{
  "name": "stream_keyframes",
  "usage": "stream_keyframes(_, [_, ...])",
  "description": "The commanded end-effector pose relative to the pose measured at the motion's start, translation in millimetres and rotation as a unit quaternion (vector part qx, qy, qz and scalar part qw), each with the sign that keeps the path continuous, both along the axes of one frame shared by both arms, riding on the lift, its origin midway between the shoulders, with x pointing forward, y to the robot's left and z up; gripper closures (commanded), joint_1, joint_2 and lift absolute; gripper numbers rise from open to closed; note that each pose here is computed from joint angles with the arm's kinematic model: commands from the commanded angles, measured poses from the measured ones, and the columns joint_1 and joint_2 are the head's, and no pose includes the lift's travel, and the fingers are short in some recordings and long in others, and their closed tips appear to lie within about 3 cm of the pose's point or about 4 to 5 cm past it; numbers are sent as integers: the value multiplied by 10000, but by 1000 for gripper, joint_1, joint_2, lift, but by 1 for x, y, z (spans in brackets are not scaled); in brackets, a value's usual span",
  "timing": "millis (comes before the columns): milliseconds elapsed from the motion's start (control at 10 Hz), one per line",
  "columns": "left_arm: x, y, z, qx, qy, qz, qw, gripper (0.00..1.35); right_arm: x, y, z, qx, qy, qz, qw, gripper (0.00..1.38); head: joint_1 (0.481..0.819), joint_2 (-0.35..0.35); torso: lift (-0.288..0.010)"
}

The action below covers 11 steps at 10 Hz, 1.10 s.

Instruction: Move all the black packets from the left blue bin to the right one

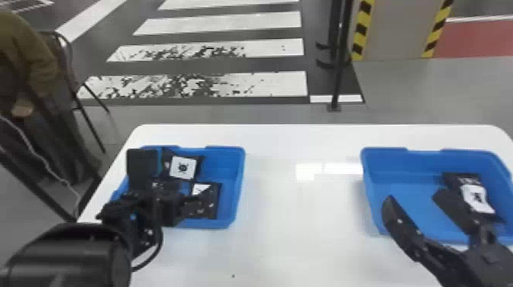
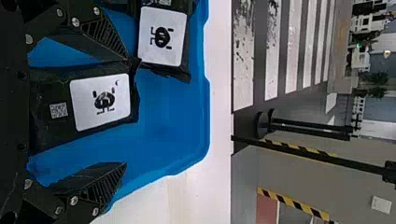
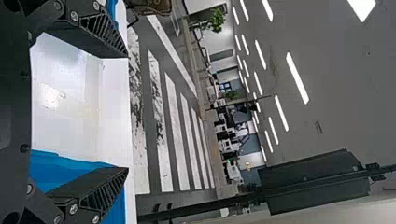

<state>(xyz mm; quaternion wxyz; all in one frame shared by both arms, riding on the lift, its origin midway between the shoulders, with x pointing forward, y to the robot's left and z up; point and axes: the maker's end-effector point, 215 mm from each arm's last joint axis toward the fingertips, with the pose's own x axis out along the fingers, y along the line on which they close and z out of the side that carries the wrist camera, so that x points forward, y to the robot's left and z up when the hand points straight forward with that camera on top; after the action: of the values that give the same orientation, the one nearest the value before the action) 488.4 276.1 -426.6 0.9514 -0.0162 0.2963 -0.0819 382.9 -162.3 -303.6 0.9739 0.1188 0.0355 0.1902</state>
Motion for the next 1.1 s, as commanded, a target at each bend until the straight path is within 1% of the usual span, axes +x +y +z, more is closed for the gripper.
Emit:
stream_keyframes(0, [11,5,-12,41,149,55,9999,242,1,0,-2,36,27,8,10000,174,695,146,-140])
stream_keyframes(100, [13,9,-15,158,245,107,9995,242,2,1,-2,36,24,20,10000,174,695,148,-140])
stream_keyframes(300, [19,3,-28,140,423,89,9990,245,2,1,-6,71,72,37,9999,176,695,156,-140])
stream_keyframes(500, [21,-5,-39,113,565,30,9983,266,4,2,-6,119,86,50,9999,179,695,148,-140])
stream_keyframes(600, [18,-8,-47,97,715,10,9974,282,3,2,-9,152,123,53,9998,179,695,142,-140])
stream_keyframes(700, [15,-9,-49,102,777,10,9969,346,4,2,-9,181,125,52,9997,179,695,138,-140])
stream_keyframes(900, [6,-8,-60,111,998,34,9949,611,3,2,-12,232,177,51,9996,179,695,135,-140])
stream_keyframes(1000, [1,-7,-65,101,1107,46,9938,838,3,2,-12,262,180,52,9995,179,695,136,-140])
